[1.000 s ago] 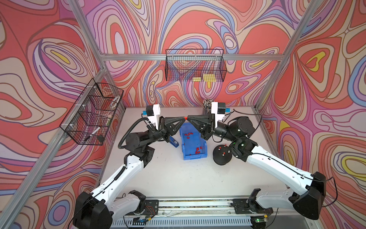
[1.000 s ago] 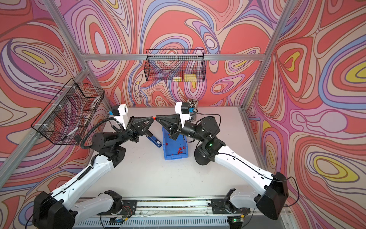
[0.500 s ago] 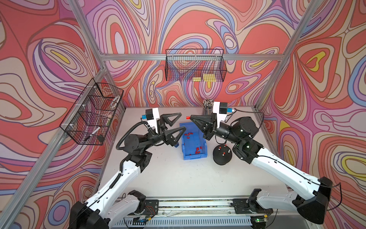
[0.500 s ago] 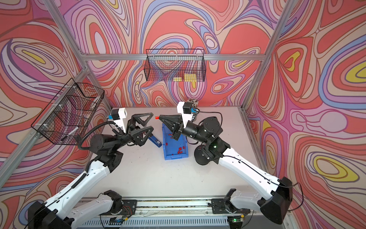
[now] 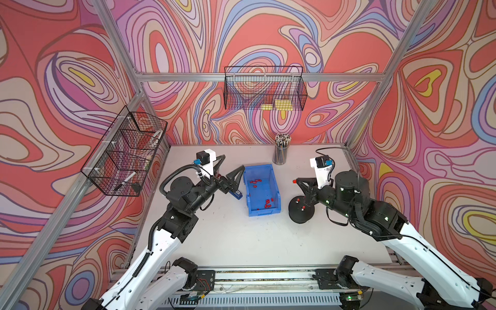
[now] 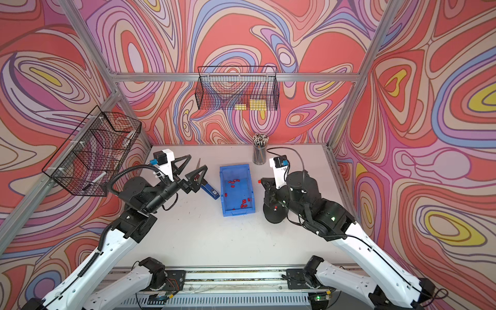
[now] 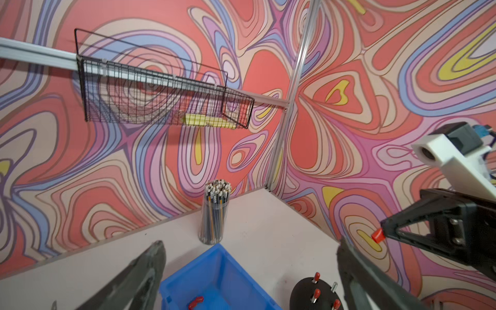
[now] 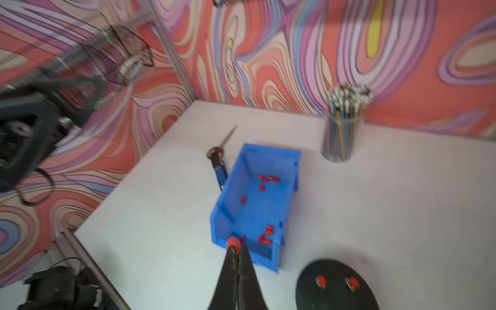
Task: Cover the protruding screws with screw protection sleeves
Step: Attach the screw protection sleeve to the screw.
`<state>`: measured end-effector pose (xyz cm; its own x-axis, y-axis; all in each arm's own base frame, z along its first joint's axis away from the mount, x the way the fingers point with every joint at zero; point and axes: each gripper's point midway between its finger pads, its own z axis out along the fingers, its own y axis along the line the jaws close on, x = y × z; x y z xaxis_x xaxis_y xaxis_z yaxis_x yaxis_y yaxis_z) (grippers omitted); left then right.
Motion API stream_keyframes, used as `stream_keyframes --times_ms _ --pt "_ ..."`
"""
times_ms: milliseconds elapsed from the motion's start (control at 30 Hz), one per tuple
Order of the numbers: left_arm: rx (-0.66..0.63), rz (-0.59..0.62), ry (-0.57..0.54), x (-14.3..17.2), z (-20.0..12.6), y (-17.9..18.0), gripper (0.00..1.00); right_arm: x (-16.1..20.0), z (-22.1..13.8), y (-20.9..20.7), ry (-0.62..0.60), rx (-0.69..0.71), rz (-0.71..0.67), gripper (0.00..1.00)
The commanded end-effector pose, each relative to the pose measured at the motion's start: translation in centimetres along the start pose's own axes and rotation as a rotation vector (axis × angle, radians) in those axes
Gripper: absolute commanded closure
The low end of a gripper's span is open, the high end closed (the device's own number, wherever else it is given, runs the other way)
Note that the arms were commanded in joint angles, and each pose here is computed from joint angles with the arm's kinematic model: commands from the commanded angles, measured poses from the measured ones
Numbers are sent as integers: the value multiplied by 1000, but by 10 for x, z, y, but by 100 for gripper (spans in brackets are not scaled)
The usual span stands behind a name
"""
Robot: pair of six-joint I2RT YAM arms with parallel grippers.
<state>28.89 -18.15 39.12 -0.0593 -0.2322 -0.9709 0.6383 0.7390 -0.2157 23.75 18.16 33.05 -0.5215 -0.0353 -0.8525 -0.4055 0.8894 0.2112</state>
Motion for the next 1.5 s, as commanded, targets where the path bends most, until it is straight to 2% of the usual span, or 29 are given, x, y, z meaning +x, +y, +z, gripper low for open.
stream_keyframes --times_ms 0,133,233,400,567,700,1467 --pt "-72 36 33 1 3 12 1 76 -8 -60 299 328 31 100" --pt "-72 28 46 3 6 12 2 111 0 -79 406 442 39 100" --pt "-71 23 56 7 5 13 1 118 9 -85 433 489 20 100" --pt "-76 18 63 9 2 13 1 119 34 -87 459 519 -14 100" --pt "-85 26 64 11 -2 14 1 115 51 -102 451 497 46 100" --pt "-91 29 67 11 -2 15 1 120 56 -117 471 518 46 100" --pt "-88 19 86 17 2 16 1 130 62 -131 504 561 15 100"
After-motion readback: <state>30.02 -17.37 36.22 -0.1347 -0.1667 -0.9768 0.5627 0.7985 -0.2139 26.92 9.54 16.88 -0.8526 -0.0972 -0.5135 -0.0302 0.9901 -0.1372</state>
